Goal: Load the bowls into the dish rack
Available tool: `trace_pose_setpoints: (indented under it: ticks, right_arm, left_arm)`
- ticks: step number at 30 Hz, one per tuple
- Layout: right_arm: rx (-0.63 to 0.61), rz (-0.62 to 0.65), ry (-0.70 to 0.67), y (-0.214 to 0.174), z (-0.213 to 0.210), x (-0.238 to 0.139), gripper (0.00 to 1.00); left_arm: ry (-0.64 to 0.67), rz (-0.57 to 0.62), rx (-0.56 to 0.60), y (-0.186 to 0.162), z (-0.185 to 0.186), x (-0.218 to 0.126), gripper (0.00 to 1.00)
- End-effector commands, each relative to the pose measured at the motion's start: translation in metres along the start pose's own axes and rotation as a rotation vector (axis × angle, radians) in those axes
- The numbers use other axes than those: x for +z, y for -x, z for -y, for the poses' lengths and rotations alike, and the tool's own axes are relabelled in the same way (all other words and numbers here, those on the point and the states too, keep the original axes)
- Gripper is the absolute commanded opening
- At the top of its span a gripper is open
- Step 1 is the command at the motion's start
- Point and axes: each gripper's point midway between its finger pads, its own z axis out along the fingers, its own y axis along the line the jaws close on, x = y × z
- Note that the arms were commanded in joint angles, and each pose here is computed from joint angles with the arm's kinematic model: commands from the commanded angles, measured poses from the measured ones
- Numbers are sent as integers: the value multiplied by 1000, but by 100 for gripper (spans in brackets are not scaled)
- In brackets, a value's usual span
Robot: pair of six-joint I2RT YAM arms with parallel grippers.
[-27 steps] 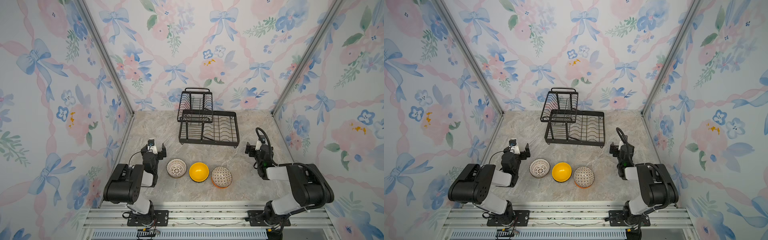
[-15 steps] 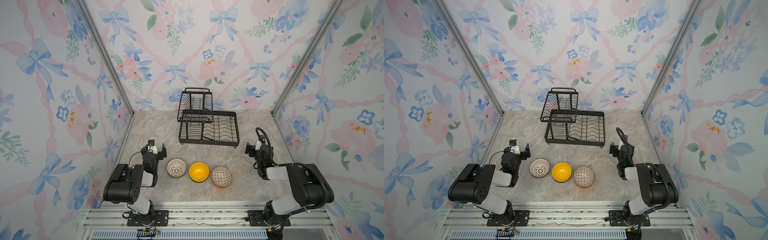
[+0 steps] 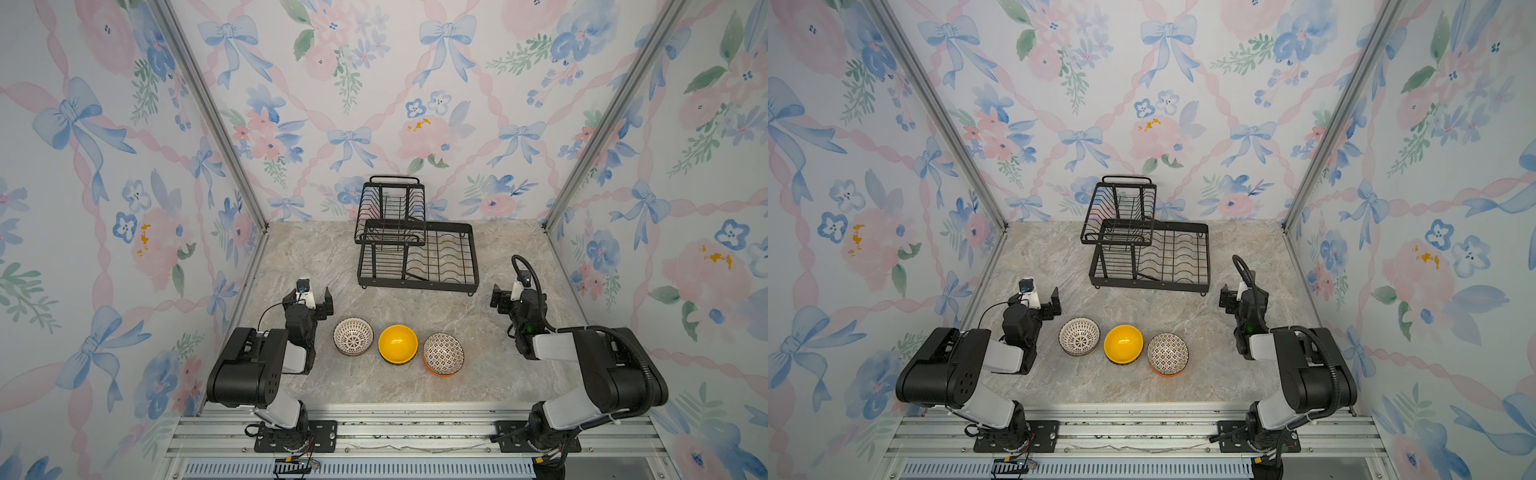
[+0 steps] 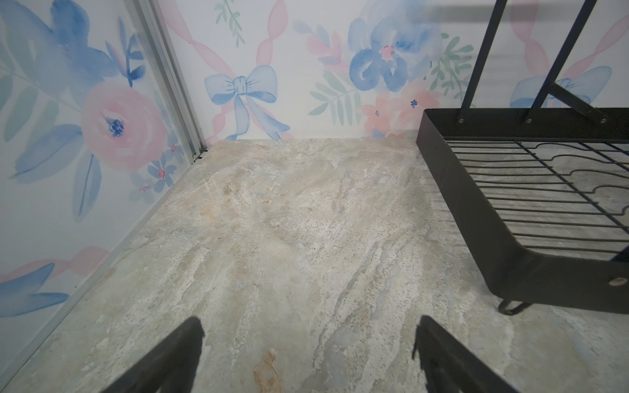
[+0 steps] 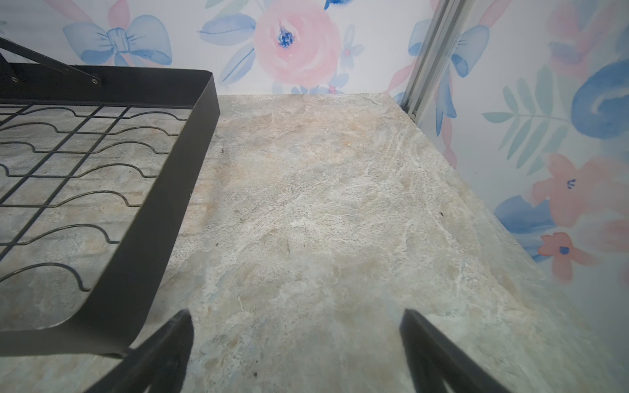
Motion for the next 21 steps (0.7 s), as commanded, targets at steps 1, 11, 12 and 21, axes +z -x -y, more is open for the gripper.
trace_pose_setpoints:
  ticks: [1, 11, 12, 21]
  right_arm:
    - [2, 17, 6, 2, 0, 1, 97]
    - [20, 24, -36, 23, 11, -15, 97]
    - [20, 20, -43, 27, 11, -19, 97]
    - [10, -155, -86, 73, 2, -59, 97]
  left_arm:
    - [-4, 0, 5, 0, -1, 1, 98]
    - [115, -5, -6, 20, -17, -1, 98]
    - [128, -2, 1, 27, -17, -1, 98]
    - [264, -189, -29, 53, -18, -11, 98]
